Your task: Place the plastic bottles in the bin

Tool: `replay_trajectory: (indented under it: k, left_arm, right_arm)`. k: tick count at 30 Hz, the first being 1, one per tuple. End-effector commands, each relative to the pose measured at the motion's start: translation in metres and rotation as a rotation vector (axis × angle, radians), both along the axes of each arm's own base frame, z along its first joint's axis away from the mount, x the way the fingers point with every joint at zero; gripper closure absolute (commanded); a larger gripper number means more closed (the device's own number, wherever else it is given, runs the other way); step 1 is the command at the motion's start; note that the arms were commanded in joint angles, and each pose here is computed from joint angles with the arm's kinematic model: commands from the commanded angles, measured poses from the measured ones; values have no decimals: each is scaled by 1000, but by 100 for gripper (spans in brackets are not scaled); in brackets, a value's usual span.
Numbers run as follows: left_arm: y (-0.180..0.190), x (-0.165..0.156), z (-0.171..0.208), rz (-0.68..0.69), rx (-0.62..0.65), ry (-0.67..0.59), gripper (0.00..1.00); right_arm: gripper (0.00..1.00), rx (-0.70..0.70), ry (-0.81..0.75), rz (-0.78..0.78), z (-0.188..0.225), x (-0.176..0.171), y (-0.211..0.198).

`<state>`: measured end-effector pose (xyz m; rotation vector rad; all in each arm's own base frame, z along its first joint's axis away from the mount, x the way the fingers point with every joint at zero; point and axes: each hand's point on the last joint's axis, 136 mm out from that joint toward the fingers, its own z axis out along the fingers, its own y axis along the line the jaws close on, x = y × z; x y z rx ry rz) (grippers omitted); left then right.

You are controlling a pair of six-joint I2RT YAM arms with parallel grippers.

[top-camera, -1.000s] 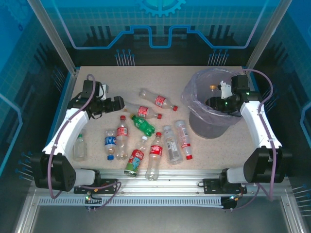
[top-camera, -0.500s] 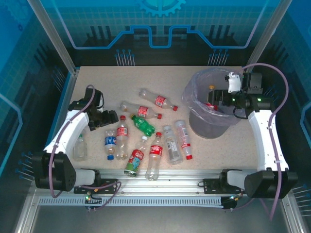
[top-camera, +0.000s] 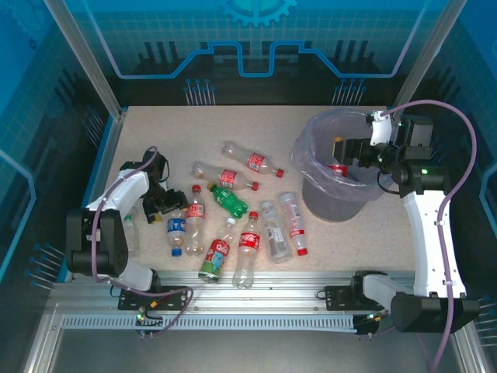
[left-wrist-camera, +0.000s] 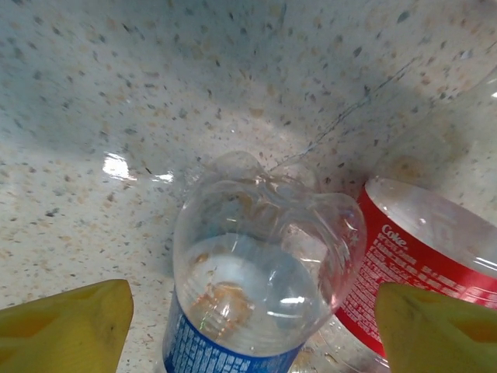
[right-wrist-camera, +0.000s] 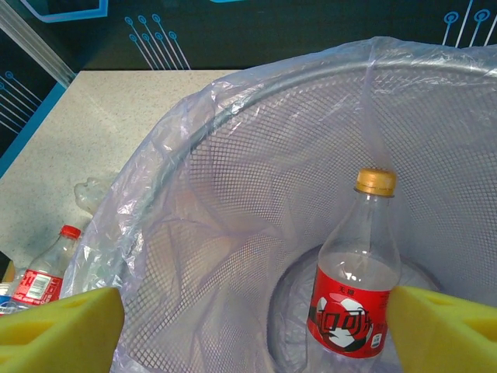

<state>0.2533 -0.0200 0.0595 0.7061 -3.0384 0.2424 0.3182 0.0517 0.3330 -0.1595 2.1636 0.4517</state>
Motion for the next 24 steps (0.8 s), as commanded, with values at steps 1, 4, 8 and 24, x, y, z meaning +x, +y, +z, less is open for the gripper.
replay_trajectory:
  k: [1, 4, 8, 24]
  left_arm:
    - [-11, -10, -12, 26, -78, 57, 16]
    - [-12, -12, -21, 24, -85, 76, 16]
    - [-12, -11, -27, 21, -87, 82, 22]
    - [-20, 33, 42, 1, -132, -166, 40]
  right_arm:
    - [12, 5, -27, -7, 8, 1, -3]
    - [12, 6, -35, -10, 10, 2, -3]
    - [11, 6, -36, -11, 11, 2, -3]
    - [12, 35, -57, 64, 29, -20, 12]
